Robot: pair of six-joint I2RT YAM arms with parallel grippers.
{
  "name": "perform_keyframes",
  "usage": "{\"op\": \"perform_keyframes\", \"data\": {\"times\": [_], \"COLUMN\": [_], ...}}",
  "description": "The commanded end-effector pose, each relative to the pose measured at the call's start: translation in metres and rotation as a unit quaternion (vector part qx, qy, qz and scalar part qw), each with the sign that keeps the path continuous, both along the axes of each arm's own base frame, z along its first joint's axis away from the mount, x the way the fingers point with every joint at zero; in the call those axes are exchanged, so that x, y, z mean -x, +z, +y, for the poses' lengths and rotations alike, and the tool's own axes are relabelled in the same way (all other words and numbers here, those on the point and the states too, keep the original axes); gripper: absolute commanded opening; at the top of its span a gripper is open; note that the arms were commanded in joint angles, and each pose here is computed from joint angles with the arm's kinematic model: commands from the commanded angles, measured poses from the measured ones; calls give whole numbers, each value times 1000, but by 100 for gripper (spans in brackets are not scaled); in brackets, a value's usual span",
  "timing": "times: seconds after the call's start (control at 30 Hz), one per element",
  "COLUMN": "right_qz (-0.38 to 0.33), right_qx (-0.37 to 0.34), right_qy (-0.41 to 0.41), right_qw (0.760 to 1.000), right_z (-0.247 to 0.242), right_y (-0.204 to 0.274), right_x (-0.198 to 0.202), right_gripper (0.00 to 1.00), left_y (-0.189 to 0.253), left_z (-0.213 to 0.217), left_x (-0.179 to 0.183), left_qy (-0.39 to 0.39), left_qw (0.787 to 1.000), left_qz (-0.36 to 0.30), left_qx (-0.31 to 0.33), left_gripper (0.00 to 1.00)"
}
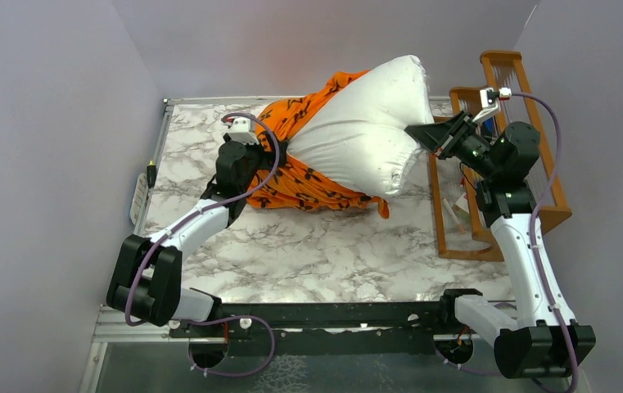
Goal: Remove the pillowcase from the pillow
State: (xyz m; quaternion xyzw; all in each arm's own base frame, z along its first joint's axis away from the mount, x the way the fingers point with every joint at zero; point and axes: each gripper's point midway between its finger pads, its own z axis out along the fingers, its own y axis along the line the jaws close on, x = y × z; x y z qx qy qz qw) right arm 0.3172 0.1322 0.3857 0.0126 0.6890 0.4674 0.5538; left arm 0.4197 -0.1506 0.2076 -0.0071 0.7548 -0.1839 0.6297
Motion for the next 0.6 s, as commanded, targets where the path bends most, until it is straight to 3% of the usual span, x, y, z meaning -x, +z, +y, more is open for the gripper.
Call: {"op": "perform_keyframes", "data": {"times": [0.0,0.57], "right_qz": [-240,-281], "right_qx": [-5,-3], "right_qy": [-58,-80], "right_qw": [969,956], "right_z": [-23,-28], "right_y": [138,171], "right_x": [45,67], "right_gripper": [1,1], "left_y": [-112,-152], "left_z": [95,155], "left_x": [24,32], "left_qy": [131,224], "left_qw": [971,942], "left_qz": [164,235], "left_qx": [-114,-86], "left_gripper": [88,87]}}
